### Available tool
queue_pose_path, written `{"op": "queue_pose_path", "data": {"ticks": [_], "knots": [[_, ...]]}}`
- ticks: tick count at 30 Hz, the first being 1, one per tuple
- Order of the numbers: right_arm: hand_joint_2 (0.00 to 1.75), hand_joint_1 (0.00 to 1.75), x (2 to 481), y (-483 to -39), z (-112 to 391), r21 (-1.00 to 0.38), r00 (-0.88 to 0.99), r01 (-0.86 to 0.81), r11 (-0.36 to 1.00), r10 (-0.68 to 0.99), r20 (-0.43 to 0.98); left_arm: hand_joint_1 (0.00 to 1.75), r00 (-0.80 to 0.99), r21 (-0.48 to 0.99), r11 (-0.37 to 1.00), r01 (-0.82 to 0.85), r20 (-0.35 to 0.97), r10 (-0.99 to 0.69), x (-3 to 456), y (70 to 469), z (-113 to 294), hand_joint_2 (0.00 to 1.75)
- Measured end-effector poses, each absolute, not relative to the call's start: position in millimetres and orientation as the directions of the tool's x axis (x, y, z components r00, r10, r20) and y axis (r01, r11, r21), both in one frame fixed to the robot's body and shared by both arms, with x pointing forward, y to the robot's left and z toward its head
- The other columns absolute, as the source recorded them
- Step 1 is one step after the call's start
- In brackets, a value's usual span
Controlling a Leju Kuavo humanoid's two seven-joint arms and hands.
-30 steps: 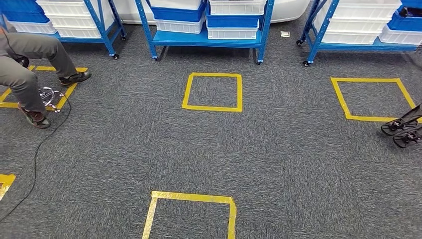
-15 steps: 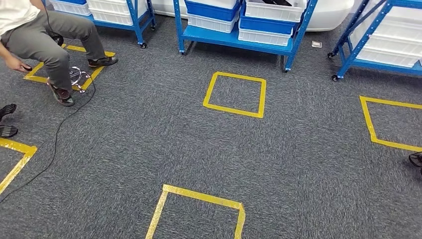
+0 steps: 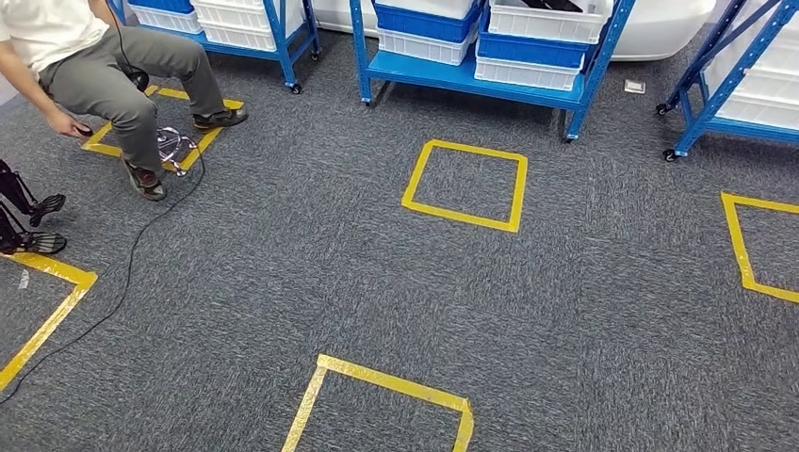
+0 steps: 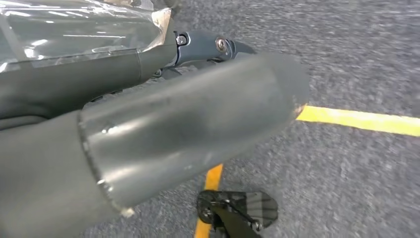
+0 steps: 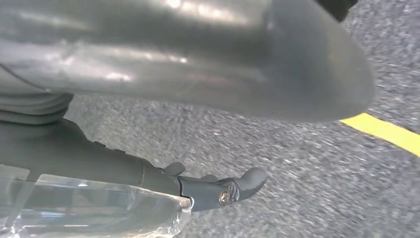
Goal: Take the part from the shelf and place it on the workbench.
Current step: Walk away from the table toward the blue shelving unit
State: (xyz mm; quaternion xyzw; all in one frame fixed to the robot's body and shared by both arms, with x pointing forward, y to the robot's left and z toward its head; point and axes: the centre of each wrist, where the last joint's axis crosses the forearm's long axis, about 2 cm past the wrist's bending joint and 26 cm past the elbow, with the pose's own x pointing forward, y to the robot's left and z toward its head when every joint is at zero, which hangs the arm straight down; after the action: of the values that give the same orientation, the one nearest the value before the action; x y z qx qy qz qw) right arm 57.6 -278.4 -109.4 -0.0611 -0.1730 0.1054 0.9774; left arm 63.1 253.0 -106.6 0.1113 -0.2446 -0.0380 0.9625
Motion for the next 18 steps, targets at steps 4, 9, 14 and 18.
{"op": "queue_pose_path", "data": {"ticks": [4, 9, 14, 18], "knots": [[0.0, 0.0, 56.6, -278.4, -109.5, -0.156, 0.919, -0.185, 0.97, 0.227, 0.323, 0.0, 0.879, 0.233, 0.972, 0.019, 0.46, -0.127, 61.8, 253.1, -106.8, 0.0], [0.0, 0.0, 57.1, -275.4, -109.4, -0.15, 0.918, -0.187, 0.971, 0.227, 0.325, 0.0, 0.879, 0.236, 0.972, 0.015, 0.46, -0.125, 62.1, 255.2, -106.9, 0.0], [0.0, 0.0, 58.4, -274.4, -109.2, -0.147, 0.917, -0.189, 0.971, 0.228, 0.328, 0.0, 0.883, 0.234, 0.972, 0.008, 0.455, -0.117, 59.7, 255.6, -107.3, 0.0], [0.0, 0.0, 60.1, -276.4, -109.0, -0.153, 0.915, -0.19, 0.97, 0.232, 0.33, 0.0, 0.883, 0.231, 0.973, 0.006, 0.455, -0.114, 59.6, 254.9, -107.2, 0.0]]}}
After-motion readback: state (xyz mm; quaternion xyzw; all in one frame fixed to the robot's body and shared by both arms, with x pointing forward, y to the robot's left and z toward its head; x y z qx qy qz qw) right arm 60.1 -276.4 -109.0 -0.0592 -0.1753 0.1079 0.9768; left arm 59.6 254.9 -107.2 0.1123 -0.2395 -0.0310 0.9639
